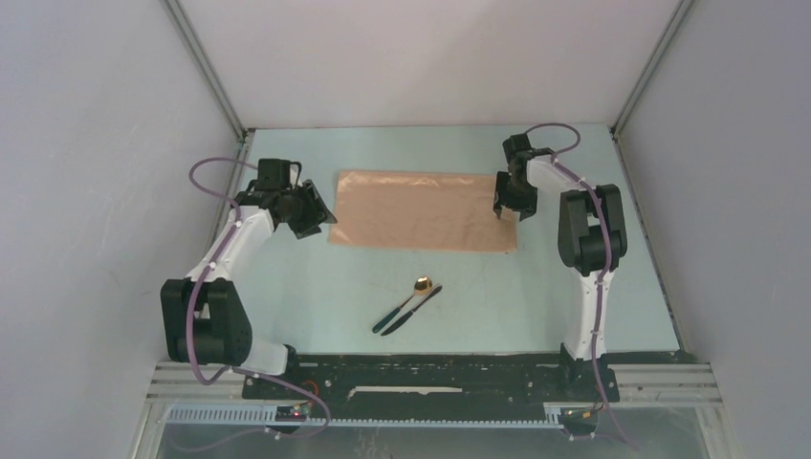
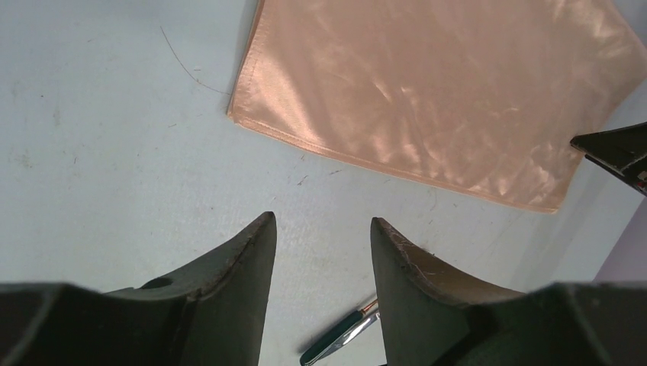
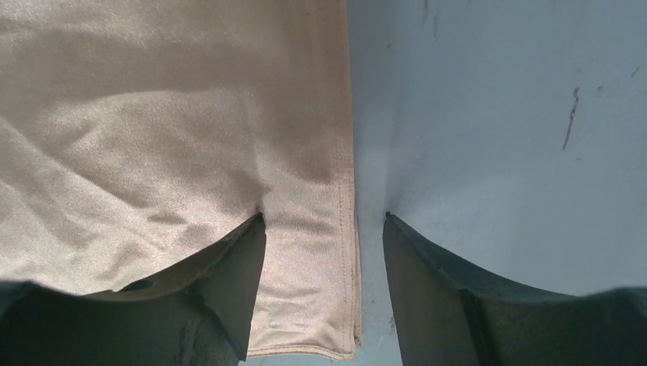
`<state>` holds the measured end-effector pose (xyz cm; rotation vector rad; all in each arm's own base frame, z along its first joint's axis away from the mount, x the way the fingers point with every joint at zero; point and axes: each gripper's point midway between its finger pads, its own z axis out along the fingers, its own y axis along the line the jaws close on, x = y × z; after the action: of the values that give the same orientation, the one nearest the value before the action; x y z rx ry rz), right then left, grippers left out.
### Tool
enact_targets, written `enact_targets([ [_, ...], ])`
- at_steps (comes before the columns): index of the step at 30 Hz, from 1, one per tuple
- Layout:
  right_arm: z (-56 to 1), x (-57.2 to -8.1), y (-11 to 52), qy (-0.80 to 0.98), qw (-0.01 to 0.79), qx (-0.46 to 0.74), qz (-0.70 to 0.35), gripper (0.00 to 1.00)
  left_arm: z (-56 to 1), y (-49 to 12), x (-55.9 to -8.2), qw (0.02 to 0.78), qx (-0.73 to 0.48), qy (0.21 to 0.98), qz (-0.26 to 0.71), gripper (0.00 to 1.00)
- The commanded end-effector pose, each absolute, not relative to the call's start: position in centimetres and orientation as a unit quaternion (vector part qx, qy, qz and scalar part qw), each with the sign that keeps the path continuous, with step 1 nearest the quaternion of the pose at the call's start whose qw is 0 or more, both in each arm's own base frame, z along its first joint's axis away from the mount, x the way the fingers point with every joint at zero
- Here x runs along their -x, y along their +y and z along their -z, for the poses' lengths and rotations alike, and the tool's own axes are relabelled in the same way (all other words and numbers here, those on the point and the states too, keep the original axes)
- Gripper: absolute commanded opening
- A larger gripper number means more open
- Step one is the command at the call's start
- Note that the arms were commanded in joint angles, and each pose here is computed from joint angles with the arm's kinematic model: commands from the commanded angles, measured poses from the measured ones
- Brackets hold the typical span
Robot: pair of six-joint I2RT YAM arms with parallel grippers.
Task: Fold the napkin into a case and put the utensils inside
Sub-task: Pick up the rectangle-folded napkin from the center of the board.
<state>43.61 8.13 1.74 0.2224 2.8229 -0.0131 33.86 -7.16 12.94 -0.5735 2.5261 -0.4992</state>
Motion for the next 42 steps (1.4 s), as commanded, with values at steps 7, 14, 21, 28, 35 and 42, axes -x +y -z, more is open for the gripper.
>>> enact_targets([
  [7,-0.6,-43.2,9.0,0.991,0.121,-0.063,0.008,0.5,-14.8,-6.2,-33.7,0.283,0.209,0.913,0.209,0.55],
  [14,-0.6,-43.3,9.5,0.991,0.119,-0.053,-0.024,0.31,-14.9,-5.6,-33.7,0.289,0.218,0.909,0.209,0.56],
  [21,-1.3,-43.9,10.1,0.988,0.143,-0.029,-0.058,0.0,-14.0,-5.4,-33.8,0.279,0.224,0.912,0.203,0.56],
  [28,-4.4,-43.9,10.7,0.972,0.177,-0.037,-0.149,0.0,-12.7,-5.5,-34.0,0.257,0.231,0.916,0.203,0.57],
  [35,-8.3,-44.7,9.8,0.957,0.22,-0.047,-0.185,0.0,-14.7,-6.4,-34.6,0.265,0.233,0.905,0.235,0.57],
  [42,-10.1,-45.2,12.2,0.954,0.233,-0.033,-0.185,0.0,-15.9,-6.1,-34.6,0.279,0.227,0.904,0.23,0.57],
])
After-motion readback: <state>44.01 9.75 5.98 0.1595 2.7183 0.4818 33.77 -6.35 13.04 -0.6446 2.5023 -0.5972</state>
